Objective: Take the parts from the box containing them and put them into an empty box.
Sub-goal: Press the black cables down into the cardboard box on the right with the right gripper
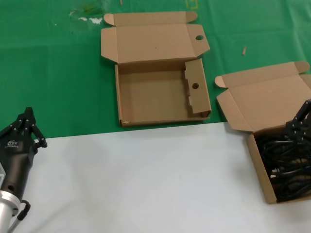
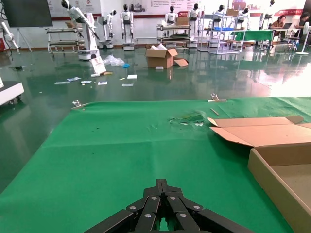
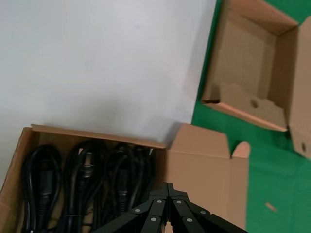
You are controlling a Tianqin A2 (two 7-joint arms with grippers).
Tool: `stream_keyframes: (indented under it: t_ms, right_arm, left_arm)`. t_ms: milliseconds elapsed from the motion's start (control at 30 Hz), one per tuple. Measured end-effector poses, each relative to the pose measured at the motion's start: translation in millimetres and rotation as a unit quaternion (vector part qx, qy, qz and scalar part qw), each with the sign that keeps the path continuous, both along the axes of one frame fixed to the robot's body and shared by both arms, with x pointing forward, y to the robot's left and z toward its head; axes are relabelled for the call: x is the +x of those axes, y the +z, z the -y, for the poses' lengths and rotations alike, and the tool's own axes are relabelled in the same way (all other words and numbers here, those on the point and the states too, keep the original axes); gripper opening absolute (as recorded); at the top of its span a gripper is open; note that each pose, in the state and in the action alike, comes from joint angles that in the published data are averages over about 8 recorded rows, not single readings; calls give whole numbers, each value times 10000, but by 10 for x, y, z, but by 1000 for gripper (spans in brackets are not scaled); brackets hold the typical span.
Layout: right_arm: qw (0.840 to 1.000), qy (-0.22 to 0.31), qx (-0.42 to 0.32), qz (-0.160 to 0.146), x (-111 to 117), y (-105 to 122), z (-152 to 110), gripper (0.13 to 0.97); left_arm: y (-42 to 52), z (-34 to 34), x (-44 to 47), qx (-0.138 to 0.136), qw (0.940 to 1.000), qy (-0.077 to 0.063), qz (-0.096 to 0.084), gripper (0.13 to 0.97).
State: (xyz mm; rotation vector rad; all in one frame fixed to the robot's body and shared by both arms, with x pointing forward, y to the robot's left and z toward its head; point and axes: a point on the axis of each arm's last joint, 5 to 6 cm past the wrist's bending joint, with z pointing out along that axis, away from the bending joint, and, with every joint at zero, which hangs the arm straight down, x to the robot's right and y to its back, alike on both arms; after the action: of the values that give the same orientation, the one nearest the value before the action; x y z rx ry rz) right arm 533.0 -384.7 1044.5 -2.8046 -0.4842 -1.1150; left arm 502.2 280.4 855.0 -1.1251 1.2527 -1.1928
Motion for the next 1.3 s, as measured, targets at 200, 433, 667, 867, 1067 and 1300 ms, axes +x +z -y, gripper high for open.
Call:
stream_keyframes:
  t_ms: [200,433,667,867,1067,1300]
  right_arm:
    - [9999,-17,-95,-37,-35,28,-11,139]
    - [9999,-43,-110,-64,17,-80,13,156]
    - [9999,-74,-73,-112,86,-198,40,173]
    - [9998,-86,-43,-163,130,-283,49,239]
    - [9997,-103,-11,-213,180,-363,63,327]
    - [9995,-125,-1,-277,222,-421,86,439]
  left_arm:
    - [0,0,0,0,10000,0,0,140]
    - [0,0,0,0,10000,0,0,140]
    - [0,0,0,0,10000,0,0,140]
    - [0,0,0,0,10000,0,0,140]
    - [0,0,0,0,10000,0,0,140]
    - [0,0,0,0,10000,0,0,140]
